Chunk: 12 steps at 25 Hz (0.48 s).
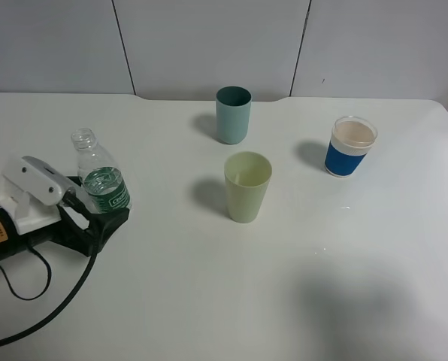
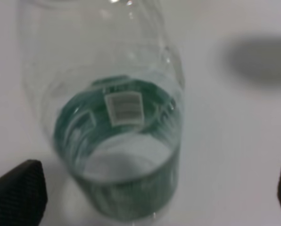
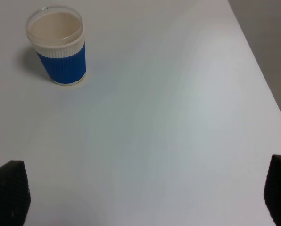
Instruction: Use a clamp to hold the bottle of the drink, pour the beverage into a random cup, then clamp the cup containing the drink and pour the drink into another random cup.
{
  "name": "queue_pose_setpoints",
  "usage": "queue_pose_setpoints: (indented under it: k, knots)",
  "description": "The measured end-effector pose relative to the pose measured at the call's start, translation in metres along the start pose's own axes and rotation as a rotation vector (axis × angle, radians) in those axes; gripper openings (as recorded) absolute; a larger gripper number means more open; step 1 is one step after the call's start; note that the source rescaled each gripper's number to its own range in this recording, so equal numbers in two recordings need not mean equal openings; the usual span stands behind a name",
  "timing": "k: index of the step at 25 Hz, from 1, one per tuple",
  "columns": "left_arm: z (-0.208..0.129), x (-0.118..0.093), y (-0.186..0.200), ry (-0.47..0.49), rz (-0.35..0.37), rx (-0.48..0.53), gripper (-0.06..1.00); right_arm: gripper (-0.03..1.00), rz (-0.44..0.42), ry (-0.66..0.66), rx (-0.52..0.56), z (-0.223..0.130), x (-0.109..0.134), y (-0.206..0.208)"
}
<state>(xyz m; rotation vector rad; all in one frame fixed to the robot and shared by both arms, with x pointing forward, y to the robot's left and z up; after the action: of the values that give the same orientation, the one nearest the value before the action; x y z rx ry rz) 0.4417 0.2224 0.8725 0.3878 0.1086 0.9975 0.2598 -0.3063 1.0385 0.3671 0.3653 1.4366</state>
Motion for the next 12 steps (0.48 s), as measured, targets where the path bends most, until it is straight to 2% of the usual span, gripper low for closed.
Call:
queue_pose_setpoints:
  k: [5,12]
  knots:
    - [0.003,-0.004,0.021,0.002,0.026,-0.015,0.99,1.00,0.000,0.000,0.000,0.000,0.000,0.000]
    - [0.023,0.000,0.031,0.022,0.065,-0.119,1.00,1.00,0.000,0.000,0.000,0.000,0.000,0.000]
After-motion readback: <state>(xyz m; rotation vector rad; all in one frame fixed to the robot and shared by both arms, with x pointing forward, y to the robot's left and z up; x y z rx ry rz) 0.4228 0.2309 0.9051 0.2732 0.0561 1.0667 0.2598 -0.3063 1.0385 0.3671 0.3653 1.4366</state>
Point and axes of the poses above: a point on each arm's last joint axis where the gripper is mounted, y pointing back along that axis away from the gripper, x along the wrist's bending axis when the last joint is at zero, z = x × y, the point moved 3 cm from there along -y, pointing out along that axis toward the gripper, and after that the axes turned 3 degrees about -y, right-handed, at the moved point
